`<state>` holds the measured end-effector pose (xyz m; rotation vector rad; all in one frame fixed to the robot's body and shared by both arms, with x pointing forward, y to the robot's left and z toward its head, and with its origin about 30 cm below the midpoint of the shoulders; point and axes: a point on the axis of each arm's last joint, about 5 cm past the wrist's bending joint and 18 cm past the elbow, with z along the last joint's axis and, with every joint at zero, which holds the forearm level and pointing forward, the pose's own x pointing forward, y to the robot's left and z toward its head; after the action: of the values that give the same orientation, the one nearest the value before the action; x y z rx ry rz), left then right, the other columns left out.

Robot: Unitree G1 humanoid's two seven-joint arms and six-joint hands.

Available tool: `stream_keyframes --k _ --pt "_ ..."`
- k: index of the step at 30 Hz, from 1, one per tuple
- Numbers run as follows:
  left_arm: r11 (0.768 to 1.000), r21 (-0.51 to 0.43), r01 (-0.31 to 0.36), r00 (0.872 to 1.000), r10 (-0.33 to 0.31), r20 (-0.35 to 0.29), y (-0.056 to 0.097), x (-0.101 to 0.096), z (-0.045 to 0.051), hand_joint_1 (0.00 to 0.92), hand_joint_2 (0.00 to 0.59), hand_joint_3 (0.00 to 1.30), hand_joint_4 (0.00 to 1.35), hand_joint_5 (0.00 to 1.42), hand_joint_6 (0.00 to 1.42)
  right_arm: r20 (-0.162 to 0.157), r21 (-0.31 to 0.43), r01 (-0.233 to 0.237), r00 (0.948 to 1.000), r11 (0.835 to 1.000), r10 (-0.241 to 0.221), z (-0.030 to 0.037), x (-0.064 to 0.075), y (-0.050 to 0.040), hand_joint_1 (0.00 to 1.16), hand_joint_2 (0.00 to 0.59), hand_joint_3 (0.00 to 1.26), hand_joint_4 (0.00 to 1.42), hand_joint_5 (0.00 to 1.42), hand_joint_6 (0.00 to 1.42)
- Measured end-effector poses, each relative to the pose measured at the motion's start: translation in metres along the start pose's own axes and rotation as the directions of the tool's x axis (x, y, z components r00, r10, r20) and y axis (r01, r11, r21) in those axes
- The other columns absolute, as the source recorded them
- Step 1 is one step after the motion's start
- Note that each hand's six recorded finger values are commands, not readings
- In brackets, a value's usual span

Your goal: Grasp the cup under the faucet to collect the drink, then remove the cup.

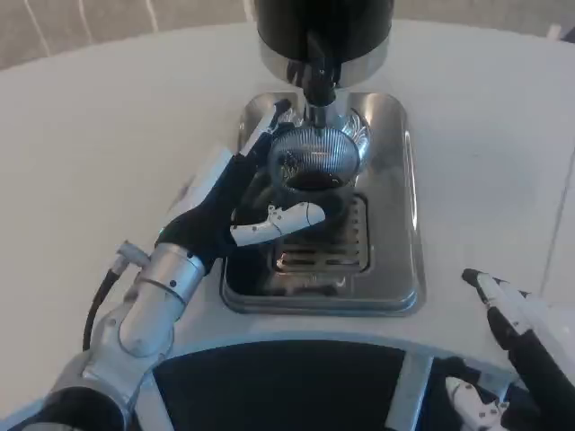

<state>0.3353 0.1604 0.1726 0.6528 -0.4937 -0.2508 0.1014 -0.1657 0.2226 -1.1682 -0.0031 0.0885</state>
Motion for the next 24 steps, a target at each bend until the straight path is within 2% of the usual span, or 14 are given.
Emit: stream_keyframes --k 15,24 --pt "1.0 0.019 0.002 1.0 -0.002 0.009 -0.009 0.005 0.0041 0.402 0.074 0.04 0.12 0.29 0.19 -0.02 0.009 0.005 0.9998 1.0 -0.005 -0.0017 0.001 -0.0019 0.31 0.52 0.02 0.0 0.0 0.0" --pt "1.0 0.007 -0.019 1.0 0.019 0.006 -0.014 0.007 0.0059 0.429 0.085 0.2 0.24 0.35 0.21 -0.034 0.019 -0.004 0.9994 1.0 0.005 -0.0029 0.0 -0.0007 0.31 0.519 0.02 0.0 0.0 0.0"
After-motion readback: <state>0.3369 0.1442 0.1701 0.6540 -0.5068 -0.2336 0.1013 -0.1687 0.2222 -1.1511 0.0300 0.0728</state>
